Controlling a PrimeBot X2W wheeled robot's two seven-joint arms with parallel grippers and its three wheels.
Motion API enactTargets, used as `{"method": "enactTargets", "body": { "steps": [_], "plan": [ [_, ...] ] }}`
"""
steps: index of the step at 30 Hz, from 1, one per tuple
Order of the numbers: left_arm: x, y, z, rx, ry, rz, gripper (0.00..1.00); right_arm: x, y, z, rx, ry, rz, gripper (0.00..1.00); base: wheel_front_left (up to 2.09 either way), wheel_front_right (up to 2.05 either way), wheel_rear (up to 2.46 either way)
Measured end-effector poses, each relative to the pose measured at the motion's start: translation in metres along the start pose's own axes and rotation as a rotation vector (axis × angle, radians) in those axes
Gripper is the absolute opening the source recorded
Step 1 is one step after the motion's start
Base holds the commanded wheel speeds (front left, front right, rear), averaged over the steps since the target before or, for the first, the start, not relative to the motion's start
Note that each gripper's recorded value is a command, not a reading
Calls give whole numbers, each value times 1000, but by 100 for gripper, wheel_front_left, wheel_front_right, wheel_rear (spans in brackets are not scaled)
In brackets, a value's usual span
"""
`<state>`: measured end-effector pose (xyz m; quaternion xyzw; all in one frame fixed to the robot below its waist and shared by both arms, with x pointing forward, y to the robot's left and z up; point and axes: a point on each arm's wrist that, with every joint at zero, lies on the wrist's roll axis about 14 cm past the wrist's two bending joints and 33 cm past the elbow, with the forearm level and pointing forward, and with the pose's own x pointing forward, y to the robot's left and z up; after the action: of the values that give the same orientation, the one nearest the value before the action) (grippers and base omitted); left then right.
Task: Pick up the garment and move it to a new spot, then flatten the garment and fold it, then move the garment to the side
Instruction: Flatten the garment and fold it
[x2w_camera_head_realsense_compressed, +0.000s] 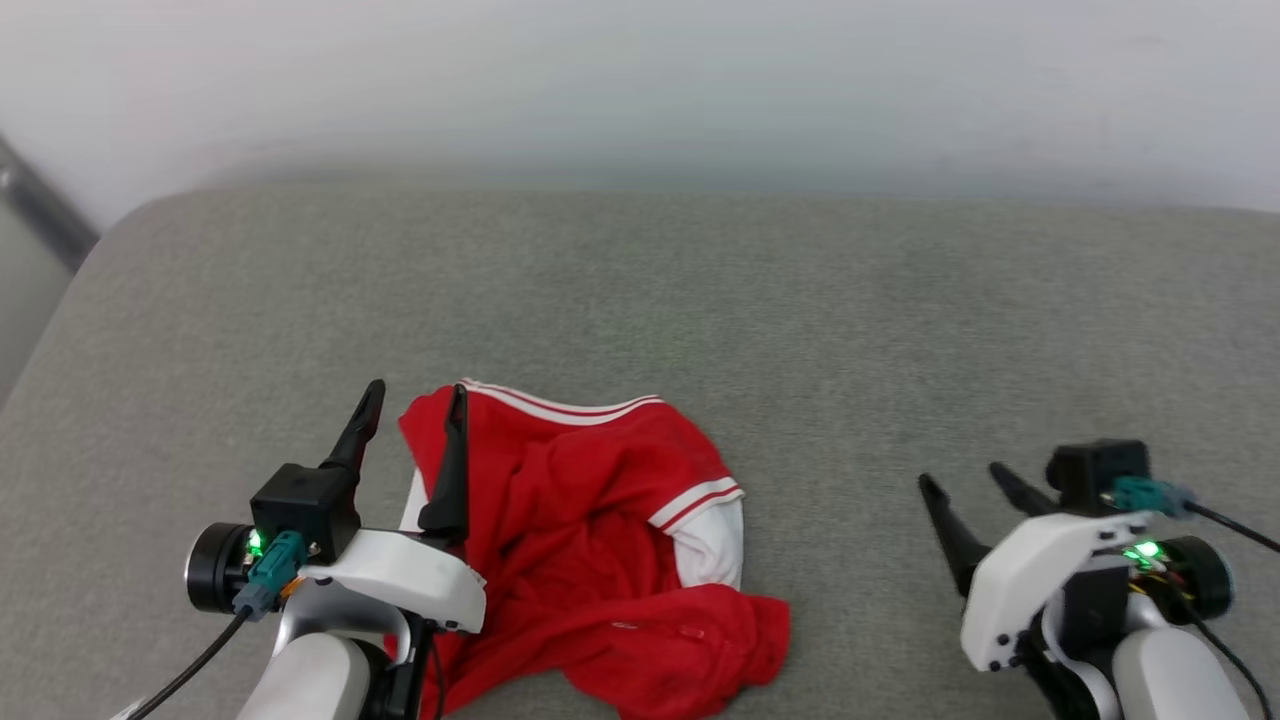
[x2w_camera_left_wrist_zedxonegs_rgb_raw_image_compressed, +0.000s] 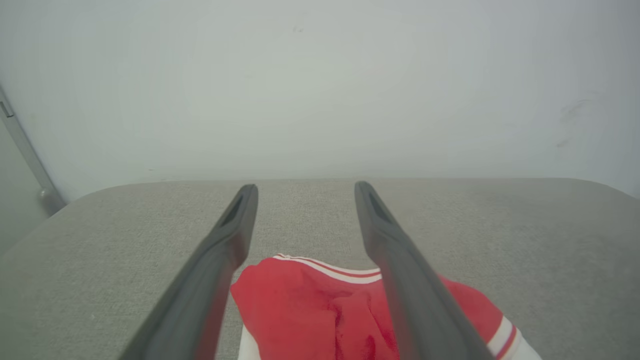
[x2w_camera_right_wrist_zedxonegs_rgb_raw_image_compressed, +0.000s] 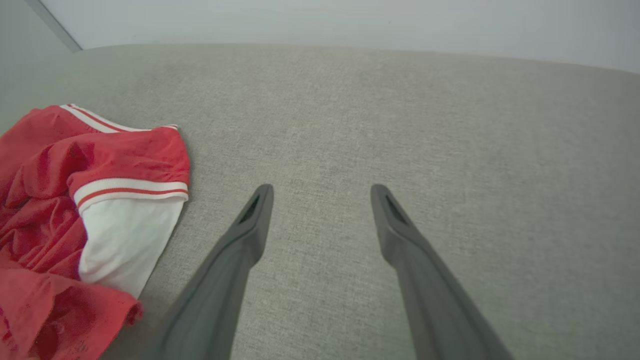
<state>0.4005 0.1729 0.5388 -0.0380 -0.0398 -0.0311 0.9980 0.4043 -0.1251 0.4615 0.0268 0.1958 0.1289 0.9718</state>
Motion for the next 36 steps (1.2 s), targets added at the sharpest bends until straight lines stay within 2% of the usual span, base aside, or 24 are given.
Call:
{"method": "enactTargets", "body": {
  "steps": [9,16,21,22,23,24,29,33,36],
  "plan": [
    [-9,26,-10,7,17,70,100,27,83,-51,-48,385,293,100,0,0,0],
    [-13,37,-20,5,39,107,100,32,115,-87,-92,581,401,100,0,0,0],
    [-12,40,-28,6,59,118,100,37,123,-100,-100,646,428,100,0,0,0],
    [-12,41,-29,6,62,119,100,37,124,-102,-101,654,430,48,0,0,0],
    [-12,41,-30,5,65,119,100,37,125,-103,-98,663,432,18,0,0,0],
    [-12,41,-31,3,66,120,100,38,125,-104,-101,669,433,0,0,0,0],
    [-13,40,-32,2,68,119,100,36,128,-106,-103,675,442,0,0,0,0],
    [-14,39,-28,3,57,115,100,38,124,-93,-114,615,427,0,0,0,0],
    [-15,38,-24,1,46,113,100,44,110,-69,-115,525,388,0,0,0,0]
  ]
}}
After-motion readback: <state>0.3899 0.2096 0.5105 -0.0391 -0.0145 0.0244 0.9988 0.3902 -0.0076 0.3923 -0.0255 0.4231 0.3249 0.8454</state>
